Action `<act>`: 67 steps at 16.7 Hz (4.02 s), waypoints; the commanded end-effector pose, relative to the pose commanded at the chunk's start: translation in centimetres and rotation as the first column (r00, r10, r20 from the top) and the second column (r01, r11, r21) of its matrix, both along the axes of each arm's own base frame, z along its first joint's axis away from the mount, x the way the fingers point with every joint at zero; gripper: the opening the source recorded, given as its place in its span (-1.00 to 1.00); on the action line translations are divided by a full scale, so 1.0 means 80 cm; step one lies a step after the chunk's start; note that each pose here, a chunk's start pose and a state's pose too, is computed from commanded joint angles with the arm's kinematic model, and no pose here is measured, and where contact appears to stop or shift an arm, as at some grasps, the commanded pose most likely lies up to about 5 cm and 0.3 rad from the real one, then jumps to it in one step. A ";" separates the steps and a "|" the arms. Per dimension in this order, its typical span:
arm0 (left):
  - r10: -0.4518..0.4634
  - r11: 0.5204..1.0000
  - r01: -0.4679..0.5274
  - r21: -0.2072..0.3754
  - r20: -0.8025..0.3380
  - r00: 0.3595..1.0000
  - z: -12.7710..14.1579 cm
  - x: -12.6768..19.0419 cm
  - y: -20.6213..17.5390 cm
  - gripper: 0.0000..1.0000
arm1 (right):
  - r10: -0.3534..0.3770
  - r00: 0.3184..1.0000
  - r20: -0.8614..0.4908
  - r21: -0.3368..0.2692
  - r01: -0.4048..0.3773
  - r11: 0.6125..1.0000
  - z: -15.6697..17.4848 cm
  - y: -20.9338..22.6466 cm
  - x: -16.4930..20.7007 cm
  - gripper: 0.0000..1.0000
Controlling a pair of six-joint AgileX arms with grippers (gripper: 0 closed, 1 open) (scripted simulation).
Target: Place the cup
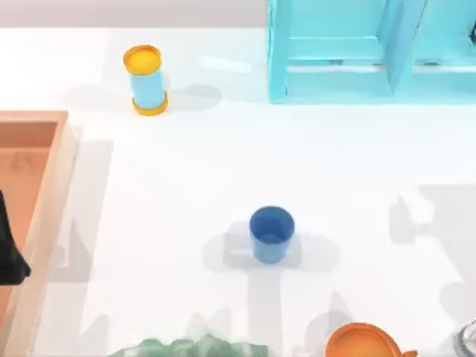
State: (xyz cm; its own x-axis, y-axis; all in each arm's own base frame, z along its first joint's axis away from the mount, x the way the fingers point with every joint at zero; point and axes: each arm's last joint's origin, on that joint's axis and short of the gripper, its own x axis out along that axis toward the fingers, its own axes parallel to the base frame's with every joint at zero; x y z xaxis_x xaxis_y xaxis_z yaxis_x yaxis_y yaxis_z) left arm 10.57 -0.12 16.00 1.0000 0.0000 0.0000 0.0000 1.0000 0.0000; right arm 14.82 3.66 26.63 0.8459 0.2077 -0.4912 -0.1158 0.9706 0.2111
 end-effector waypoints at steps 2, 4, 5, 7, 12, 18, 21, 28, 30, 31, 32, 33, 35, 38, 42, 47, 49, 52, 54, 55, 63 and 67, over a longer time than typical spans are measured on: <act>0.000 1.000 0.000 0.000 0.000 1.000 0.000 0.000 0.000 1.00 | 0.031 0.985 -0.170 0.015 -0.029 0.999 0.027 0.026 0.036 1.00; 0.000 1.000 0.000 0.000 0.000 1.000 0.000 0.000 0.000 1.00 | 0.049 0.939 -0.341 0.012 -0.047 0.999 0.042 0.061 0.077 1.00; 0.000 1.000 0.000 0.000 0.000 1.000 0.000 0.000 0.000 1.00 | 0.051 0.905 -0.422 0.004 -0.054 0.999 0.045 0.082 0.098 1.00; 0.000 1.000 0.000 0.000 0.000 1.000 0.000 0.000 0.000 1.00 | 0.040 0.826 -0.563 -0.024 -0.065 0.998 0.040 0.126 0.137 1.00; 0.000 1.000 0.000 0.000 0.000 1.000 0.000 0.000 0.000 1.00 | -0.042 0.629 -0.776 -0.127 -0.091 0.988 -0.001 0.231 0.195 1.00; 0.000 1.000 0.000 0.000 0.000 1.000 0.000 0.000 0.000 1.00 | -0.121 0.519 -0.846 -0.207 -0.112 0.972 -0.038 0.287 0.207 1.00; 0.000 1.000 0.000 0.000 0.000 1.000 0.000 0.000 0.000 1.00 | -0.121 0.519 -0.846 -0.207 -0.112 0.972 -0.038 0.287 0.207 1.00; 0.000 1.000 0.000 0.000 0.000 1.000 0.000 0.000 0.000 1.00 | -0.122 0.518 -0.847 -0.209 -0.113 0.971 -0.079 0.288 0.211 1.00; 0.000 1.000 0.000 0.000 0.000 1.000 0.000 0.000 0.000 1.00 | -0.117 0.524 -0.844 -0.203 -0.111 0.973 -0.111 0.289 0.212 1.00; 0.000 1.000 0.000 0.000 0.000 1.000 0.000 0.000 0.000 1.00 | -0.115 0.527 -0.842 -0.201 -0.111 0.973 -0.127 0.289 0.212 1.00; 0.000 1.000 0.000 0.000 0.000 1.000 0.000 0.000 0.000 1.00 | -0.115 0.526 -0.843 -0.202 -0.111 0.973 -0.141 0.289 0.210 1.00; 0.000 1.000 0.000 0.000 0.000 1.000 0.000 0.000 0.000 1.00 | -0.118 0.523 -0.844 -0.204 -0.111 0.973 -0.152 0.288 0.209 1.00; 0.000 1.000 0.000 0.000 0.000 1.000 0.000 0.000 0.000 1.00 | -0.121 0.519 -0.846 -0.207 -0.112 0.972 -0.163 0.287 0.207 1.00; 0.000 1.000 0.000 0.000 0.000 1.000 0.000 0.000 0.000 1.00 | -0.121 0.519 -0.846 -0.207 -0.112 0.972 -0.163 0.287 0.207 1.00; 0.000 1.000 0.000 0.000 0.000 1.000 0.000 0.000 0.000 1.00 | -0.121 0.519 -0.846 -0.207 -0.112 0.972 -0.163 0.287 0.207 0.40; 0.000 1.000 0.000 0.000 0.000 1.000 0.000 0.000 0.000 1.00 | -0.121 0.519 -0.846 -0.207 -0.112 0.972 -0.163 0.287 0.207 -0.36; 0.000 1.000 0.000 0.000 0.000 1.000 0.000 0.000 0.000 1.00 | -0.121 0.519 -0.846 -0.207 -0.112 0.972 -0.163 0.287 0.207 -0.66; 0.000 1.000 0.000 0.000 0.000 1.000 0.000 0.000 0.000 1.00 | -0.121 0.519 -0.846 -0.207 -0.112 0.972 -0.163 0.287 0.207 -1.00; 0.000 1.000 0.000 0.000 0.000 1.000 0.000 0.000 0.000 1.00 | -0.121 0.519 -0.846 -0.207 -0.112 0.972 -0.163 0.287 0.207 -1.00; 0.000 1.000 0.000 0.000 0.000 1.000 0.000 0.000 0.000 1.00 | -0.121 0.519 -0.846 -0.207 -0.112 0.972 -0.163 0.287 0.207 -1.00; 0.000 1.000 0.000 0.000 0.000 1.000 0.000 0.000 0.000 1.00 | -0.121 0.522 -0.845 -0.206 -0.108 0.973 -0.156 0.269 0.217 -1.00; 0.000 1.000 0.000 0.000 0.000 1.000 0.000 0.000 0.000 1.00 | -0.119 0.520 -0.846 -0.206 -0.113 0.972 -0.132 0.181 0.246 -1.00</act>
